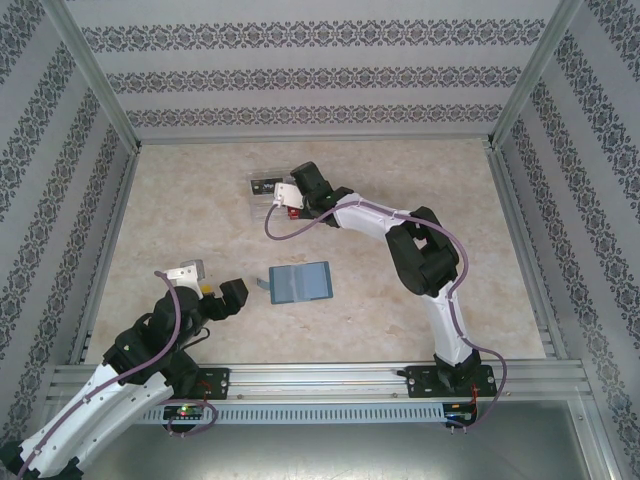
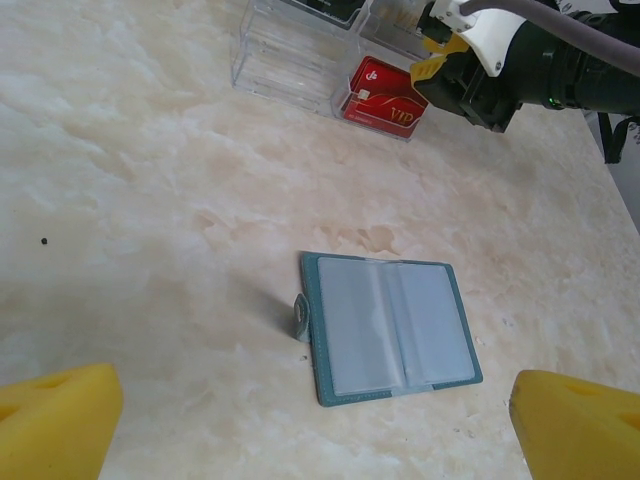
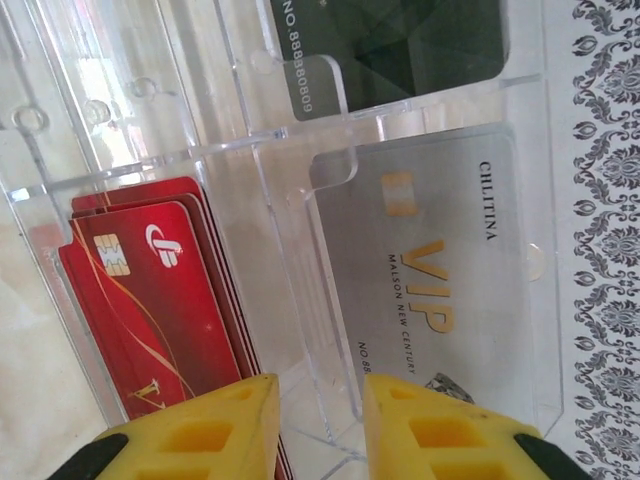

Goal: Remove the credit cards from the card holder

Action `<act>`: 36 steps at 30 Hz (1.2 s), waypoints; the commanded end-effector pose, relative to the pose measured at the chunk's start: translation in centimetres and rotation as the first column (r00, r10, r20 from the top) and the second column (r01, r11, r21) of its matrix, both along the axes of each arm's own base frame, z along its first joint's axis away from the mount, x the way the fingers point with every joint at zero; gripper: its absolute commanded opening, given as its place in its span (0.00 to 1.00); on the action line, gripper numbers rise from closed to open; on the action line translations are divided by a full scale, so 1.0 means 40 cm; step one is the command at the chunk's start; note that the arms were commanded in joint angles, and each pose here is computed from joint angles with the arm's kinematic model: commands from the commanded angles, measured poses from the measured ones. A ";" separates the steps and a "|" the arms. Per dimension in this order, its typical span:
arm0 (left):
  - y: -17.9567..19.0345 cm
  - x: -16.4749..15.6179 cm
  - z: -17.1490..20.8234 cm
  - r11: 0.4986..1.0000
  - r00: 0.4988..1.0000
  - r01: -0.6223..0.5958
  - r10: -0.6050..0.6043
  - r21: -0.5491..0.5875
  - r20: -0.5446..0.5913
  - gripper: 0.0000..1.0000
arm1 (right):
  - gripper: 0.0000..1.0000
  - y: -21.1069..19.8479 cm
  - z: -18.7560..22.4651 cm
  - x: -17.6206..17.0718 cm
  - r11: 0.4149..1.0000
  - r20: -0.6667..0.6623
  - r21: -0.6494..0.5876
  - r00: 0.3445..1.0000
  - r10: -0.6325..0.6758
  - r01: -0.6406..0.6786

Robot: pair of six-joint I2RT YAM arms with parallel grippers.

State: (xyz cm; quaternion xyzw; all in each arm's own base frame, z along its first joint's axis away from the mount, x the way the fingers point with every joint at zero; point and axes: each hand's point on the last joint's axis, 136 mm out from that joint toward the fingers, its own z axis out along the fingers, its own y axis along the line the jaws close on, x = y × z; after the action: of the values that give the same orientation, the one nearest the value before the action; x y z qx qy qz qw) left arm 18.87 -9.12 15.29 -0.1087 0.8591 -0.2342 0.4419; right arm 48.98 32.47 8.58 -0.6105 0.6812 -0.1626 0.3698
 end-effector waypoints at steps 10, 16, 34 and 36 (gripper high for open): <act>-0.008 0.003 -0.022 1.000 1.000 0.010 -0.010 0.020 -0.026 1.00 | 0.31 -0.055 0.198 -0.079 0.926 0.037 0.345 0.984 -0.175 0.152; -0.032 0.028 -0.027 0.999 0.999 0.017 -0.016 0.035 -0.051 1.00 | 0.42 -0.132 0.303 -0.169 0.758 -0.040 0.591 0.949 -0.313 0.276; 0.039 0.238 0.057 0.840 0.941 -0.316 0.336 0.440 0.036 1.00 | 0.98 -0.558 0.291 -0.414 0.297 -0.183 0.846 0.765 -0.618 0.442; 0.059 0.266 0.074 0.793 0.932 -0.353 0.343 0.497 0.115 1.00 | 0.98 -0.607 0.279 -0.418 0.266 -0.183 0.843 0.715 -0.675 0.467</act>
State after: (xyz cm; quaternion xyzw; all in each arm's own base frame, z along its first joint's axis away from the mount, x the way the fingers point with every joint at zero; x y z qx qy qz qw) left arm 27.97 -9.11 15.86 -0.1378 0.8886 0.0050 0.4375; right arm 32.28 10.43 19.62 -0.0964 0.8009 0.0173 0.5907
